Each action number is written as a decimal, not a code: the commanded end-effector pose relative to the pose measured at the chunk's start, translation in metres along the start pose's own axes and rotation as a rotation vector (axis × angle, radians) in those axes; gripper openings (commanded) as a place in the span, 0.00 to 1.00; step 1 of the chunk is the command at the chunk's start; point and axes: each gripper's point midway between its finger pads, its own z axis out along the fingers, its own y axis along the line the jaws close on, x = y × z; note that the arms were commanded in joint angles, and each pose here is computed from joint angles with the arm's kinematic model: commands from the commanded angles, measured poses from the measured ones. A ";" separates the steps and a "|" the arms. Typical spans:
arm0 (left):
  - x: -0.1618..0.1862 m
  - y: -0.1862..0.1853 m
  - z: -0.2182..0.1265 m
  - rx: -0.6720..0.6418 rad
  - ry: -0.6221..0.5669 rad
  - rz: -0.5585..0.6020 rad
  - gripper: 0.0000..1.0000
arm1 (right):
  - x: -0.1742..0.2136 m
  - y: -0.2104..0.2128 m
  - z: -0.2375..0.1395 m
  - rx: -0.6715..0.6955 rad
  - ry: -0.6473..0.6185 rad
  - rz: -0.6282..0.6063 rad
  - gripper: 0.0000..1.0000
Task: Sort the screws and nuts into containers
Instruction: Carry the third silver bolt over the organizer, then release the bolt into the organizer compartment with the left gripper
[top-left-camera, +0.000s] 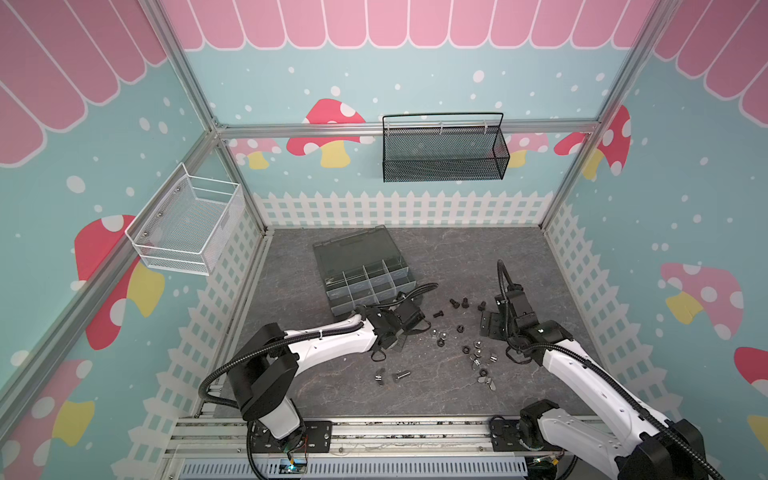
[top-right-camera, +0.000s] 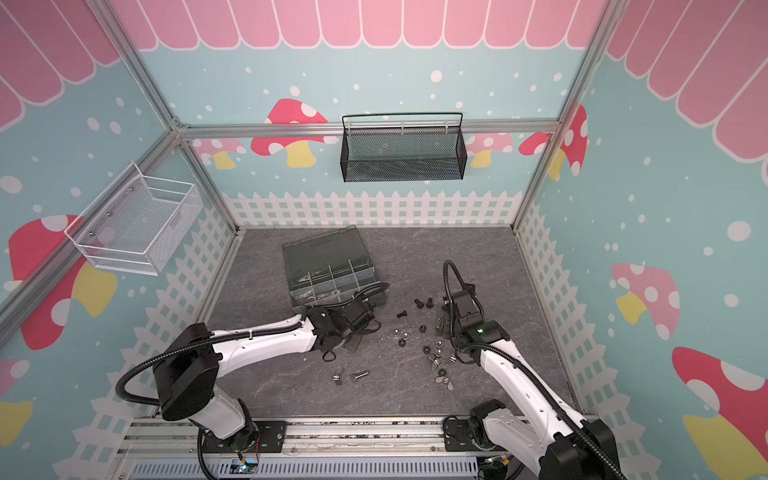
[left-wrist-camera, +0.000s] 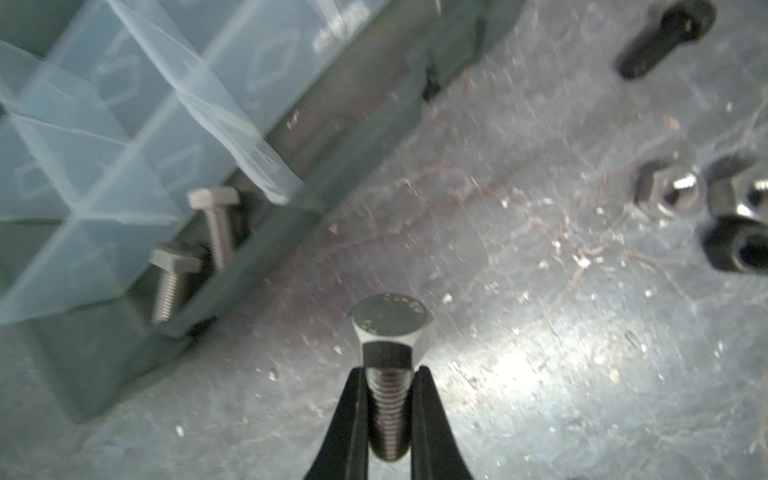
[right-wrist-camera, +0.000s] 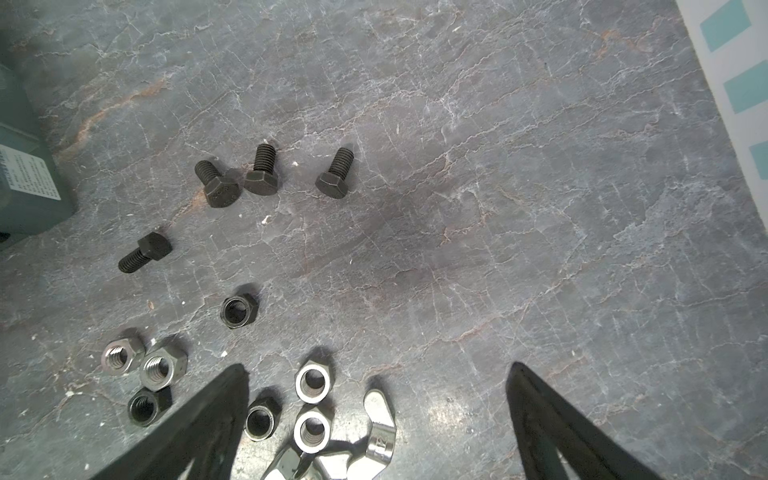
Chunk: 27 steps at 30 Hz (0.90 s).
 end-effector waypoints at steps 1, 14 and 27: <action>-0.050 0.030 -0.020 -0.057 -0.142 0.016 0.00 | -0.002 0.000 -0.003 0.002 -0.008 0.010 0.98; -0.065 0.083 0.018 -0.070 -0.030 0.060 0.00 | -0.002 0.002 -0.002 -0.001 0.003 0.011 0.98; -0.036 0.077 0.049 -0.049 0.092 0.097 0.00 | -0.005 0.003 0.003 0.021 0.019 -0.001 0.98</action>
